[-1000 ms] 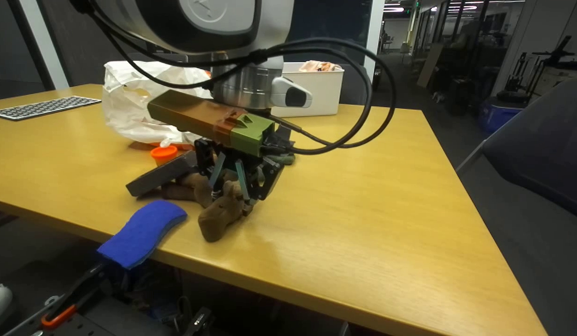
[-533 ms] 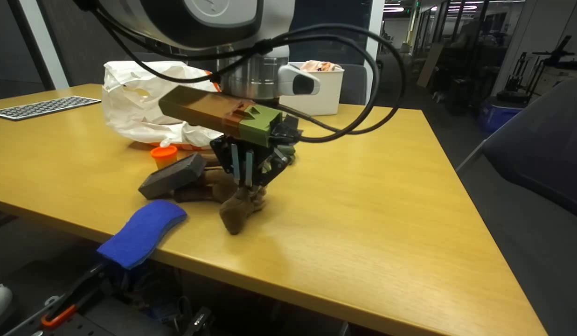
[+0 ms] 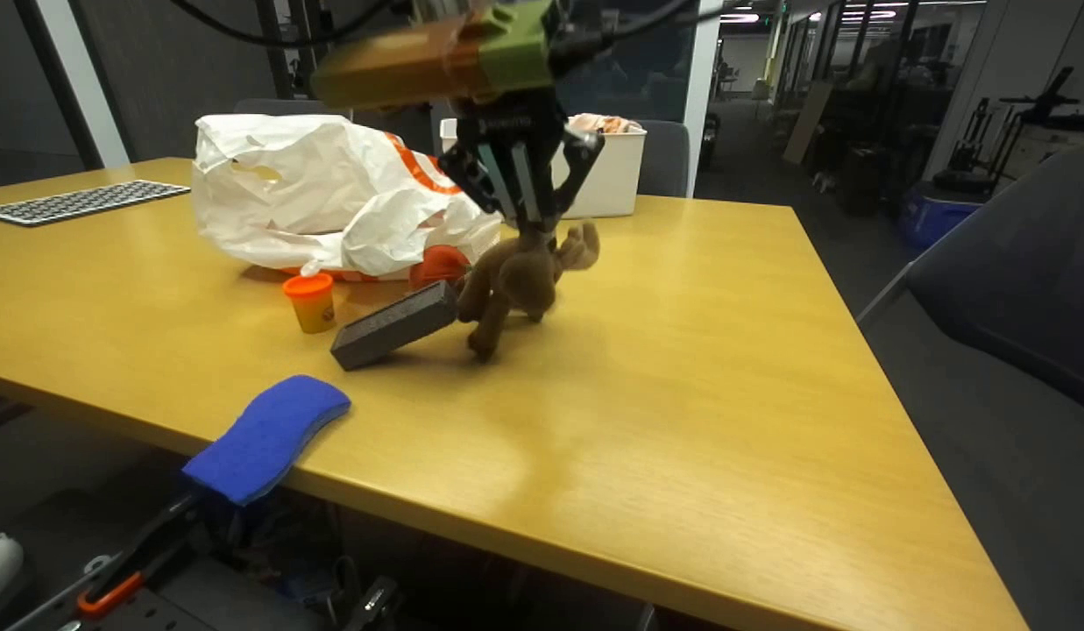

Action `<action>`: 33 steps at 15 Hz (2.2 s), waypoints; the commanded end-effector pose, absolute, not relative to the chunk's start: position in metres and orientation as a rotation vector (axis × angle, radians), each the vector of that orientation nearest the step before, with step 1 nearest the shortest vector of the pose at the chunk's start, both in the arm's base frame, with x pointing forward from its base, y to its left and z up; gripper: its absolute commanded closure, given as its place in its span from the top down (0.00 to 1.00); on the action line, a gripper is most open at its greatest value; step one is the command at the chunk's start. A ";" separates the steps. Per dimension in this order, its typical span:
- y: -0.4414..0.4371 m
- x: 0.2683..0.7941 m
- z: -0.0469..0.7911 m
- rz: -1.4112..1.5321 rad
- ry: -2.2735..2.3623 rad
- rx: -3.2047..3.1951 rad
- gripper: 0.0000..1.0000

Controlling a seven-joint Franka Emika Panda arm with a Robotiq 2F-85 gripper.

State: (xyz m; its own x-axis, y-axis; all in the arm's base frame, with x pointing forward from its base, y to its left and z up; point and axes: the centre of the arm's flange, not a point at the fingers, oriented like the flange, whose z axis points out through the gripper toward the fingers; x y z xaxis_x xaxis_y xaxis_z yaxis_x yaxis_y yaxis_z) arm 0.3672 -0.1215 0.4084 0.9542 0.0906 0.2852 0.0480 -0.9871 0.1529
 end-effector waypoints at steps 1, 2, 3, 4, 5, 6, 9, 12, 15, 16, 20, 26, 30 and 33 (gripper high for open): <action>-0.082 0.312 0.467 0.705 0.064 2.857 0.04; -0.073 0.308 0.482 0.776 0.044 2.845 0.04; -0.061 0.303 0.495 0.846 0.027 2.842 0.04; -0.050 0.298 0.509 0.923 0.015 2.842 0.04; -0.039 0.293 0.529 0.999 0.005 2.838 0.04; -0.026 0.286 0.543 1.075 0.018 2.840 0.04; 0.016 0.268 0.562 1.244 0.129 2.904 0.04; 0.045 0.271 0.552 1.277 0.326 2.997 0.04; 0.070 0.281 0.526 1.194 0.460 3.050 0.04; 0.075 0.286 0.516 1.149 0.496 3.066 0.04; 0.097 0.305 0.477 1.002 0.637 3.051 0.04; 0.125 0.330 0.432 0.848 0.869 2.947 0.04; 0.157 0.354 0.414 0.877 0.982 2.809 0.04; 0.181 0.368 0.412 0.961 1.028 2.695 0.04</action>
State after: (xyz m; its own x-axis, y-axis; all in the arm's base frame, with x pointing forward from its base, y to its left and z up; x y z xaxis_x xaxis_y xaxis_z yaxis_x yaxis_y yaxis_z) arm 0.3578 0.1637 0.4236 0.6317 0.6054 0.4842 0.5853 -0.7820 0.2141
